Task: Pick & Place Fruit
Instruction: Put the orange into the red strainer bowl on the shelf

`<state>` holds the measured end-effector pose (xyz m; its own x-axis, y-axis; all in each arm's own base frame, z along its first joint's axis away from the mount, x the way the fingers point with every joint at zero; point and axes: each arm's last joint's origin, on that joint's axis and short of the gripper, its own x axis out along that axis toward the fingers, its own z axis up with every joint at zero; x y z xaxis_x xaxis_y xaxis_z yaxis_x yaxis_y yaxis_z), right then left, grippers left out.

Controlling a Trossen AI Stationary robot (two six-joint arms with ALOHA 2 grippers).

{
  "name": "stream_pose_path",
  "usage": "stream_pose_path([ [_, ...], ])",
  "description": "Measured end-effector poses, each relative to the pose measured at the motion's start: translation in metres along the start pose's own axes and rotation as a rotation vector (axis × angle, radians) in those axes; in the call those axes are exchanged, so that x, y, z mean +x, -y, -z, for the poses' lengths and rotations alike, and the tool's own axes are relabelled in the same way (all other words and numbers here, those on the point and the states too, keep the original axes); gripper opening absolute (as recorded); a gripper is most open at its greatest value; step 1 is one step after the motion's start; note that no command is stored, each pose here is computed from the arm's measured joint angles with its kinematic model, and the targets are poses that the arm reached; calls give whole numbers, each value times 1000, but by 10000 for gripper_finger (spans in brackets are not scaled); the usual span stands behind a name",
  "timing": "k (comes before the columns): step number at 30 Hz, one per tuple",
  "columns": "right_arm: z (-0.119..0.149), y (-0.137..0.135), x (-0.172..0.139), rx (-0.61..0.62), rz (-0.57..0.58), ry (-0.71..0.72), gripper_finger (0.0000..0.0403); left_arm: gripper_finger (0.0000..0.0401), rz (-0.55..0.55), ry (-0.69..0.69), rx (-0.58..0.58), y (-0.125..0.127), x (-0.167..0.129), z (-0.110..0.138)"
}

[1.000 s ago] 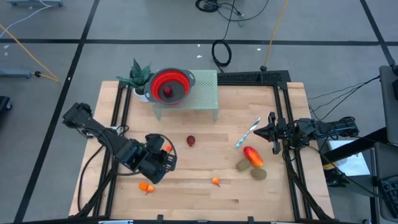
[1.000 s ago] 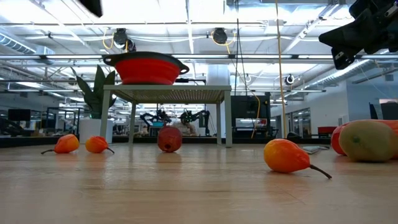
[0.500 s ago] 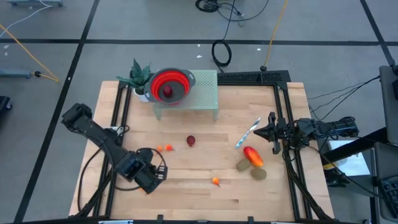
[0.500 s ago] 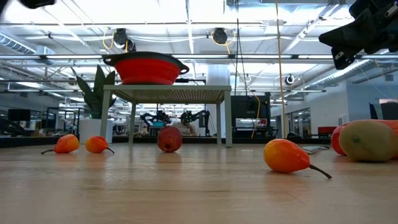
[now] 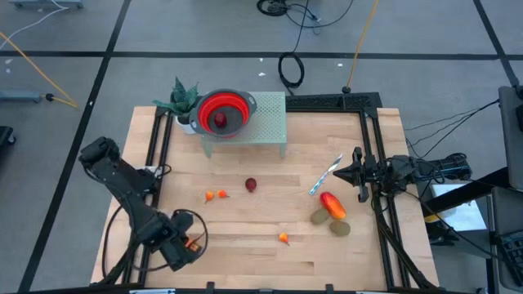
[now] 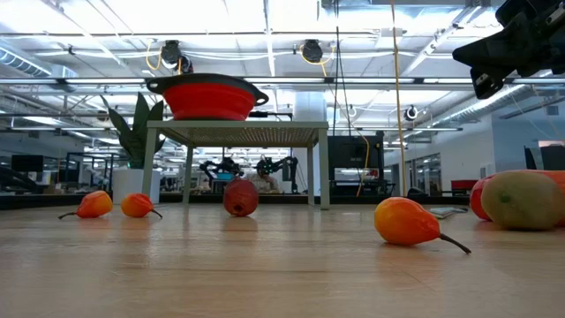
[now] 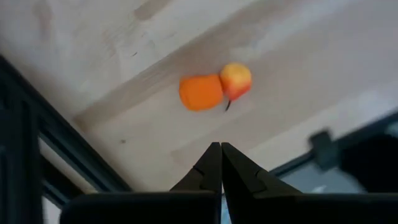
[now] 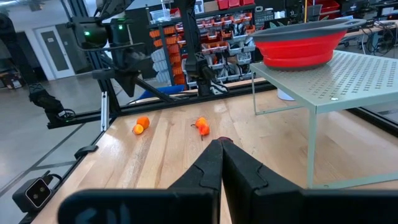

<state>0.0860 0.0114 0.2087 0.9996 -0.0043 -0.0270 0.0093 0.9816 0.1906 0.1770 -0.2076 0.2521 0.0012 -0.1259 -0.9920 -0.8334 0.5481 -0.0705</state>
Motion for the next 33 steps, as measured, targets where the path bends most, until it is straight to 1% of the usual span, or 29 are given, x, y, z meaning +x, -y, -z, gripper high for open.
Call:
stream_pose_path([
  [8, 0, 0, 0, 0, 0, 0, 0, 5, -6, 1, 465, -6, 2, 19],
  [13, 0, 0, 0, 0, 0, 0, 0, 9, -6, 35, 743, -8, 2, 23],
  [16, 0, 0, 0, 0, 0, 0, 0, 10, -11, 70, 871, -7, 2, 22],
  [20, 0, 0, 0, 6, 0, 1, 0, 16, -23, 136, 979, -7, 2, 21],
  [23, 0, 0, 0, 34, 0, 1, 0, 35, -32, 168, 1035, -6, 2, 20],
  [27, 0, 0, 0, 37, 1, 1, 0, 80, -42, 208, 1075, -6, 1, 19],
  [33, 0, 0, 0, 38, 1, 1, 0, 170, -58, 261, 1095, -6, 3, 17],
])
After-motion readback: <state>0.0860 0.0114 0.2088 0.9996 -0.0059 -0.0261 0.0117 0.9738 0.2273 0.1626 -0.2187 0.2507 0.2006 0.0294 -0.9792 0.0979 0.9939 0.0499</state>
